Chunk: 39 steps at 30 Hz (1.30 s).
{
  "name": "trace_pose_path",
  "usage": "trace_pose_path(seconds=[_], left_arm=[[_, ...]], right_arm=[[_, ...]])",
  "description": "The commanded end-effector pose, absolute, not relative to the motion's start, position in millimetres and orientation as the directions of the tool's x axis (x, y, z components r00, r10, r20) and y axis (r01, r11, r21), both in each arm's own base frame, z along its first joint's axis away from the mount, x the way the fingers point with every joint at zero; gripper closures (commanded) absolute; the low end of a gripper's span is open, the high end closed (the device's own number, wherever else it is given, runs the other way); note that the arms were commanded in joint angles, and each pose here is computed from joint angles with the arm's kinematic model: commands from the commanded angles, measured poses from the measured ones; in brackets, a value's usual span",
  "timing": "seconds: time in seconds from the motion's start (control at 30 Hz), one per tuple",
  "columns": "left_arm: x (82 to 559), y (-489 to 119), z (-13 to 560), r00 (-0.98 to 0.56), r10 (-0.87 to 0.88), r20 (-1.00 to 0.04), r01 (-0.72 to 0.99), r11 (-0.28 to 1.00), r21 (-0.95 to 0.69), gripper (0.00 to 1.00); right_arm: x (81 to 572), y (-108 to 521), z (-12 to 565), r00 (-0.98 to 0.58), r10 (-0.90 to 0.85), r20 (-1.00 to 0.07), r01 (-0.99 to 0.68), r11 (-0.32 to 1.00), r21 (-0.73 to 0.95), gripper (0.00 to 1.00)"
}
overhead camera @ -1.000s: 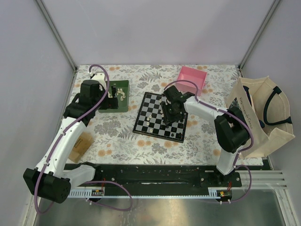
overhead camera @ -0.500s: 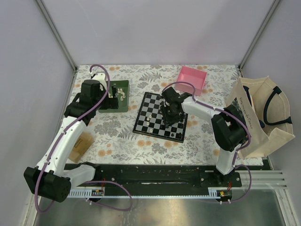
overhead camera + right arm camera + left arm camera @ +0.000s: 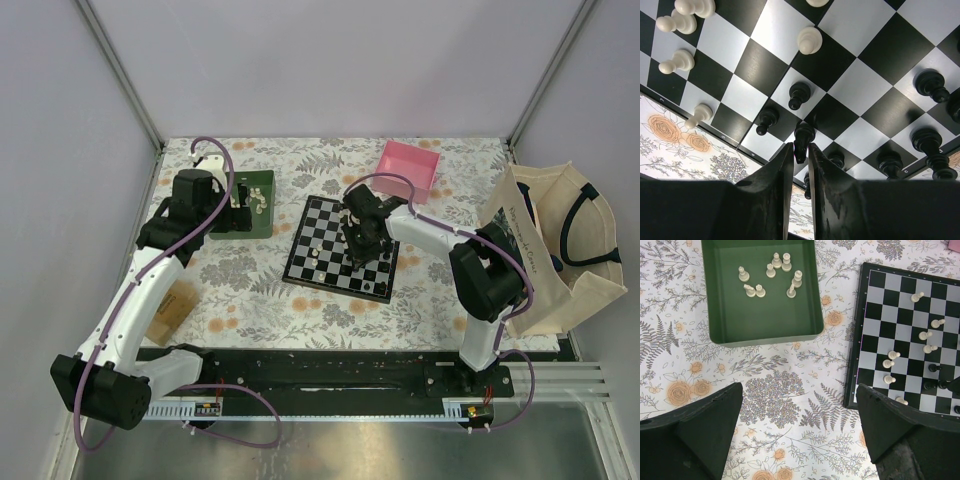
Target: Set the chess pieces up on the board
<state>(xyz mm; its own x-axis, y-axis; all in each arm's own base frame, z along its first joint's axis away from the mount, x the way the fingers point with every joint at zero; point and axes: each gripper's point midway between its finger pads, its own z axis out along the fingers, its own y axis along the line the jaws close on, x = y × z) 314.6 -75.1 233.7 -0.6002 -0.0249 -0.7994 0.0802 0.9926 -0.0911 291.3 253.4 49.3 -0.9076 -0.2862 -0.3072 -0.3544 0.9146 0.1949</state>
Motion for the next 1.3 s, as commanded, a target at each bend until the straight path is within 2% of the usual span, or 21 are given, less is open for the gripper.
trace_pose_path(seconds=[0.0, 0.07, 0.13, 0.27, 0.47, 0.73, 0.87, 1.1, 1.27], left_arm=[[316.5, -75.3, 235.4, -0.593, -0.015, -0.805, 0.088, 0.993, -0.083, 0.01], [316.8, -76.6, 235.1, -0.594, -0.013, -0.804, 0.092, 0.992, -0.084, 0.01], [316.8, -76.7, 234.0, -0.597, -0.013, -0.802, 0.093, 0.992, -0.085, 0.01], [316.8, -77.8, 233.7, -0.601, -0.012, -0.799, 0.097, 0.991, -0.088, 0.01], [317.3, -79.0, 231.7, -0.608, -0.009, -0.794, 0.102, 0.991, -0.089, 0.01], [318.1, -80.3, 232.2, -0.609, -0.008, -0.793, 0.107, 0.990, -0.093, 0.01], [318.8, -81.1, 233.2, -0.607, -0.009, -0.795, 0.110, 0.989, -0.095, 0.01], [318.7, -79.5, 232.6, -0.609, -0.005, -0.793, 0.105, 0.991, -0.087, 0.01], [318.7, -79.5, 232.6, -0.609, -0.005, -0.793, 0.105, 0.991, -0.087, 0.01]], right_arm=[[299.6, 264.1, 58.8, -0.892, -0.297, -0.340, -0.377, 0.905, 0.198, 0.73], [299.6, 264.1, 58.2, -0.893, -0.297, -0.339, -0.377, 0.905, 0.198, 0.74], [300.7, 264.4, 59.9, -0.891, -0.295, -0.345, -0.375, 0.906, 0.197, 0.82], [301.8, 263.1, 63.5, -0.887, -0.293, -0.357, -0.376, 0.907, 0.191, 0.85], [302.9, 258.9, 71.0, -0.878, -0.287, -0.382, -0.374, 0.910, 0.176, 0.96], [309.7, 243.7, 110.9, -0.818, -0.210, -0.535, -0.337, 0.930, 0.149, 0.98], [305.1, 226.5, 120.8, -0.801, -0.171, -0.574, -0.289, 0.950, 0.121, 1.00], [277.1, 196.9, 105.2, -0.839, -0.139, -0.525, -0.215, 0.973, 0.086, 1.00], [274.2, 188.1, 95.4, -0.855, -0.135, -0.500, -0.196, 0.978, 0.071, 1.00]])
